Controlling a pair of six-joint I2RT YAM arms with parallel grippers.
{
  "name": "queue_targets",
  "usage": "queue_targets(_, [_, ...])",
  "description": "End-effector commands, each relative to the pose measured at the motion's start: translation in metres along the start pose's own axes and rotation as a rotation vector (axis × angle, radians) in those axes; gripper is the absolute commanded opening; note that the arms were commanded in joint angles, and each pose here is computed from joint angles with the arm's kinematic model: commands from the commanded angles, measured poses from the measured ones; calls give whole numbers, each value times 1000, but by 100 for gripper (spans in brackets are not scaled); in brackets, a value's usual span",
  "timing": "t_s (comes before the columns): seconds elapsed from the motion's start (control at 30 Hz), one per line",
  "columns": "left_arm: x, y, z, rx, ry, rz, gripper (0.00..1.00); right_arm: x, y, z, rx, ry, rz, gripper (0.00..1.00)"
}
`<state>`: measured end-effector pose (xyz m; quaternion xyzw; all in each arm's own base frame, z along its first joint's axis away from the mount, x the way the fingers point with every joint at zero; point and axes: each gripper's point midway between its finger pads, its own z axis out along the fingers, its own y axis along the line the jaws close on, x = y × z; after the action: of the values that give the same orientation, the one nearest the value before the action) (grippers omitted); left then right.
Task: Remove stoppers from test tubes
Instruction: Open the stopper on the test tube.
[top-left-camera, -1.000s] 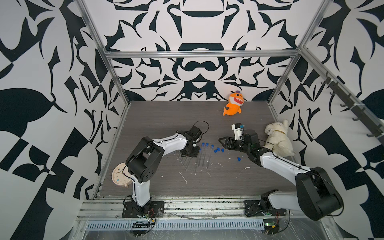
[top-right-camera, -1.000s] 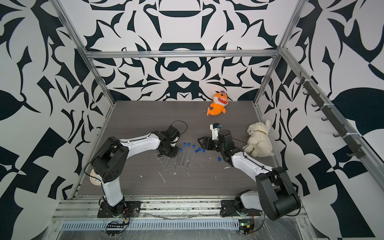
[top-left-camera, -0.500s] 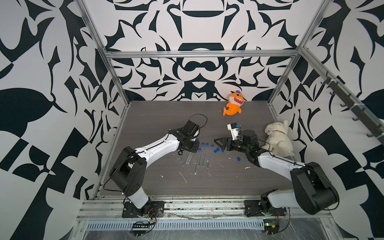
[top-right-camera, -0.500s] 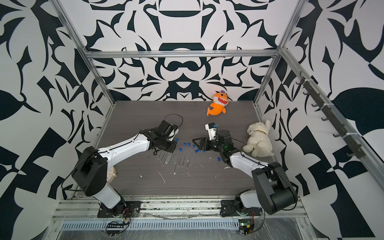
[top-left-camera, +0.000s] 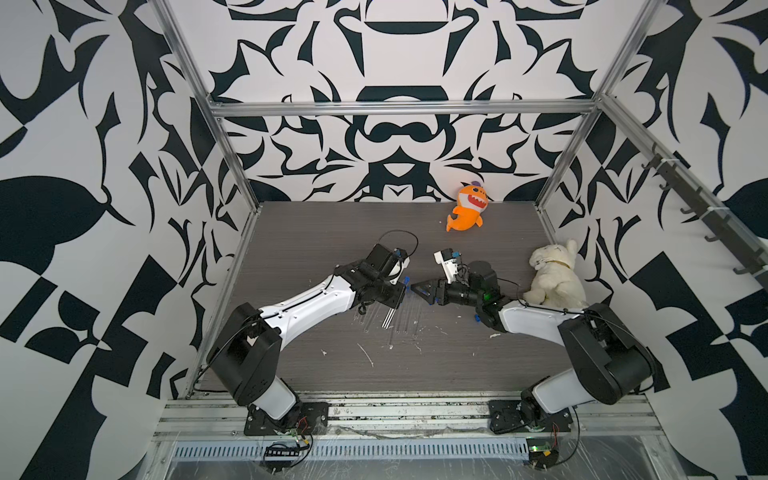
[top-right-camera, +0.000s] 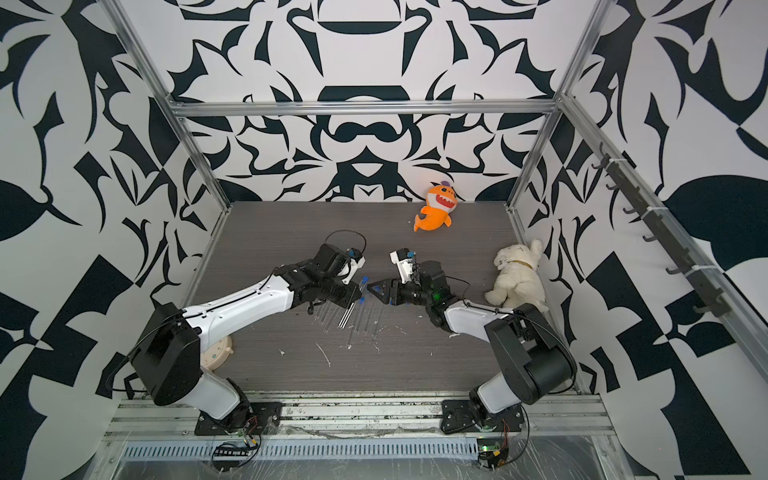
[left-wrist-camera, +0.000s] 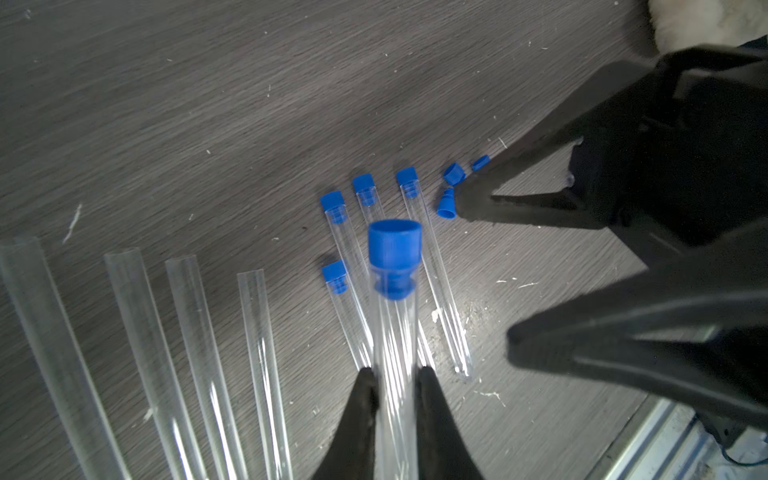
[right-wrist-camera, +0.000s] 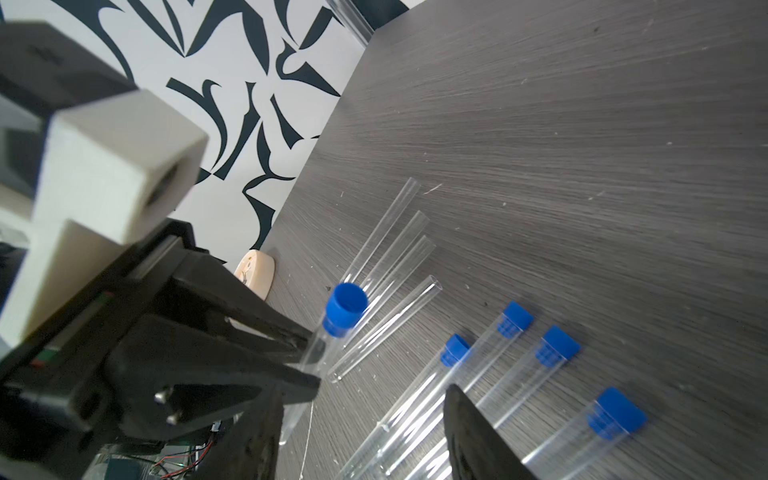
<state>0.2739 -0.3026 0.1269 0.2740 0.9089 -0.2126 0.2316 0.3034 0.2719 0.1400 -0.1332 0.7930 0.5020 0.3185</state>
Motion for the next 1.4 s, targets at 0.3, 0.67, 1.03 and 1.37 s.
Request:
queue_targets(0.3, [-1, -15, -4, 48, -17, 48, 0, -34, 26, 11, -77, -81, -45, 55])
queue_targets(0.67, [-1, -18, -7, 53, -23, 61, 0, -39, 26, 14, -78, -92, -37, 36])
queue_targets(1.03, [-3, -19, -7, 55, -30, 65, 0, -39, 27, 14, -81, -91, -35, 33])
queue_targets(1.37, [-1, -19, -8, 48, -31, 69, 0, -39, 27, 15, -82, -90, -32, 19])
